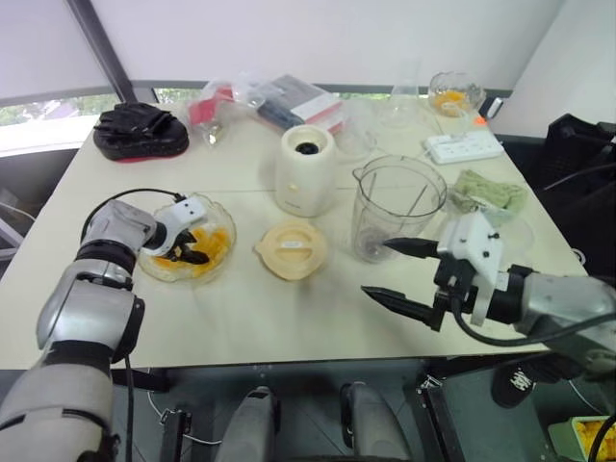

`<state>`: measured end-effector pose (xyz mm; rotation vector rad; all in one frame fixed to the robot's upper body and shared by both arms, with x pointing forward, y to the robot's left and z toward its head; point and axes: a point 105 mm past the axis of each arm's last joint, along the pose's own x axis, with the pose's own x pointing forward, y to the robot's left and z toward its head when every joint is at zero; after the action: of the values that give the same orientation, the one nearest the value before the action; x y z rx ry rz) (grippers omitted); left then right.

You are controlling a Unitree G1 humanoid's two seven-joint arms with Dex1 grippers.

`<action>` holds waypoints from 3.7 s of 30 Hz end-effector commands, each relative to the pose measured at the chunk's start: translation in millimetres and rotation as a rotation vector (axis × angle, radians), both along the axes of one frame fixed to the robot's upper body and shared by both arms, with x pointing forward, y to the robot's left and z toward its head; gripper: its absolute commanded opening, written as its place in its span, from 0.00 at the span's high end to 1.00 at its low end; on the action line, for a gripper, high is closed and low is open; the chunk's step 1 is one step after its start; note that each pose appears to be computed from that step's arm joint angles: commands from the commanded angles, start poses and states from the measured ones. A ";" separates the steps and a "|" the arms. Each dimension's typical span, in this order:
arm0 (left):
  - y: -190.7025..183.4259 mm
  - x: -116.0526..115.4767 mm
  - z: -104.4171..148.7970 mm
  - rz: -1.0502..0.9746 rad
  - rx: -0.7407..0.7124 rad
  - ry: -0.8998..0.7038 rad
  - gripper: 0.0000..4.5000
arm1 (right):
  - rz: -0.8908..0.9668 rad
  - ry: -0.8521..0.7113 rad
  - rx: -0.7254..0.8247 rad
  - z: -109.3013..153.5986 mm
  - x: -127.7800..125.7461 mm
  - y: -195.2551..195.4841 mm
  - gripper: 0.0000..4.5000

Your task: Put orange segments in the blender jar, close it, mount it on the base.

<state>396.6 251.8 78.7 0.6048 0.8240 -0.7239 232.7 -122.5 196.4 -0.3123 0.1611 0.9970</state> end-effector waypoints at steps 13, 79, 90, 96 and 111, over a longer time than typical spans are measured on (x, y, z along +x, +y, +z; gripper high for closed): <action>3.7 -1.5 -5.2 0.035 -0.016 -0.006 1.00 | 0.038 -0.037 0.000 3.4 -2.4 8.8 0.06; -311.6 -10.1 180.1 -0.760 -0.705 -0.267 0.60 | -0.460 -0.126 0.096 -21.0 -31.1 -18.3 0.06; -309.4 -5.1 198.1 -0.700 -0.829 -0.321 0.01 | -0.471 -0.112 0.078 -21.2 -35.1 -21.3 0.06; -263.8 -1.3 216.2 -0.714 -0.942 -0.338 0.01 | -0.606 -0.102 -0.003 -32.5 -36.5 -46.3 0.06; -185.4 -64.4 86.7 -0.616 -0.821 -0.295 0.01 | -1.180 -0.210 0.005 -71.4 1.2 -193.1 0.06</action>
<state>336.6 73.8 151.6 0.1707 0.0628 -1.3953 235.0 -301.1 119.4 -0.2243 0.1475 -0.1536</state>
